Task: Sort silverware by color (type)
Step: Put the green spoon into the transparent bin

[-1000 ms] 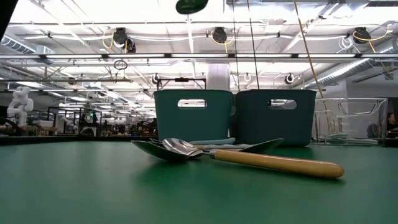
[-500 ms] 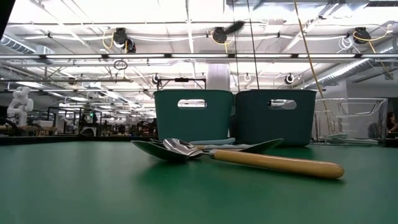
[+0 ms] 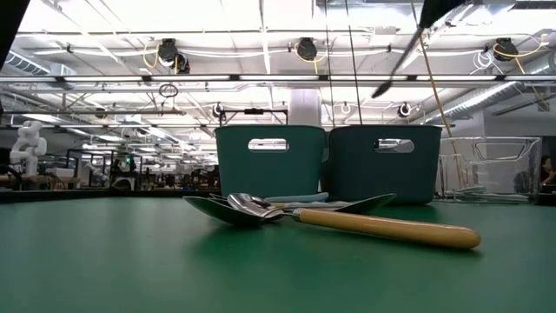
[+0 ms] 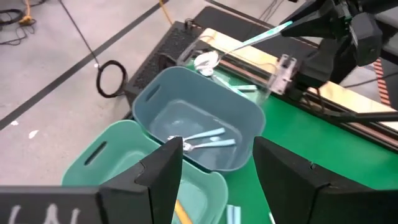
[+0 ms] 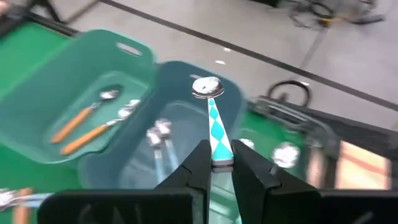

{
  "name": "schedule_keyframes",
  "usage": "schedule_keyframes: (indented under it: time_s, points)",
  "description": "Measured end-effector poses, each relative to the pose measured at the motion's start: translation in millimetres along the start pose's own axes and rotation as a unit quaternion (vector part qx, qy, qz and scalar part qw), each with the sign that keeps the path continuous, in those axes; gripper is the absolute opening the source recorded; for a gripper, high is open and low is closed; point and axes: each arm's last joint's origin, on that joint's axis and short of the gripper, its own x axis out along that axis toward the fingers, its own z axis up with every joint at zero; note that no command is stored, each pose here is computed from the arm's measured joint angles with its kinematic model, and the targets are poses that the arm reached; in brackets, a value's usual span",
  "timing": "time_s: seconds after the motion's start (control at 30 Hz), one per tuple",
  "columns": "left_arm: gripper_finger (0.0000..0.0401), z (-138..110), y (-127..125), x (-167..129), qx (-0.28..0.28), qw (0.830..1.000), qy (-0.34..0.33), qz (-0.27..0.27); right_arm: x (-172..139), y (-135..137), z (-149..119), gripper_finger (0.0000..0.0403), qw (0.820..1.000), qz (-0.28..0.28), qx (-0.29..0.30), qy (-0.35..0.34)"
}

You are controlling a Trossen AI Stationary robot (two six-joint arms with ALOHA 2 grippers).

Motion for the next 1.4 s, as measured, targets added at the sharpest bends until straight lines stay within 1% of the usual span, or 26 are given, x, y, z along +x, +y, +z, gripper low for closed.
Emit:
schedule_keyframes:
  time_s: [0.1,0.23,0.37,0.53,0.7,0.87,1.03,1.13,1.3,1.4]
  points:
    - [0.0202,3.1,11.2,2.2,-0.003,1.000,0.002,-0.001,7.7,-6.8,2.8,0.0036,1.000,-0.025,0.004,0.007]
    - [0.0202,5.7,22.2,4.0,-0.009,1.000,0.002,0.009,19.3,-17.1,0.3,0.0036,0.998,-0.053,0.033,0.026]
    - [0.0202,6.6,27.9,4.7,-0.013,1.000,0.003,0.016,34.8,-27.5,-14.8,0.0036,0.993,-0.076,0.052,0.072]
    - [0.0202,5.5,28.7,4.9,-0.004,1.000,0.013,0.005,47.7,-38.1,-36.7,0.0036,0.988,-0.093,0.080,0.098]
    - [0.0202,2.4,28.0,4.6,0.001,1.000,0.028,0.004,63.2,-44.3,-58.3,0.0036,0.984,-0.097,0.111,0.102]
    - [0.0202,1.0,27.5,4.6,0.003,0.999,0.034,0.005,92.0,-44.2,-87.8,0.0036,0.982,-0.098,0.129,0.097]
    - [0.0202,-1.4,22.2,3.8,0.004,0.999,0.041,-0.001,116.7,-39.6,-113.4,0.0040,0.981,-0.059,0.150,0.108]
    - [0.0202,-3.6,16.3,2.9,0.002,0.999,0.046,-0.007,124.5,-38.2,-121.2,0.0041,0.982,-0.048,0.149,0.107]
    - [0.0202,-6.9,3.8,0.7,0.001,0.999,0.048,-0.022,127.2,-39.6,-126.3,0.0044,0.982,-0.056,0.137,0.113]
    - [0.0202,-9.3,-3.9,-0.9,0.000,0.998,0.049,-0.026,127.1,-40.4,-127.2,0.0054,0.982,-0.060,0.132,0.117]
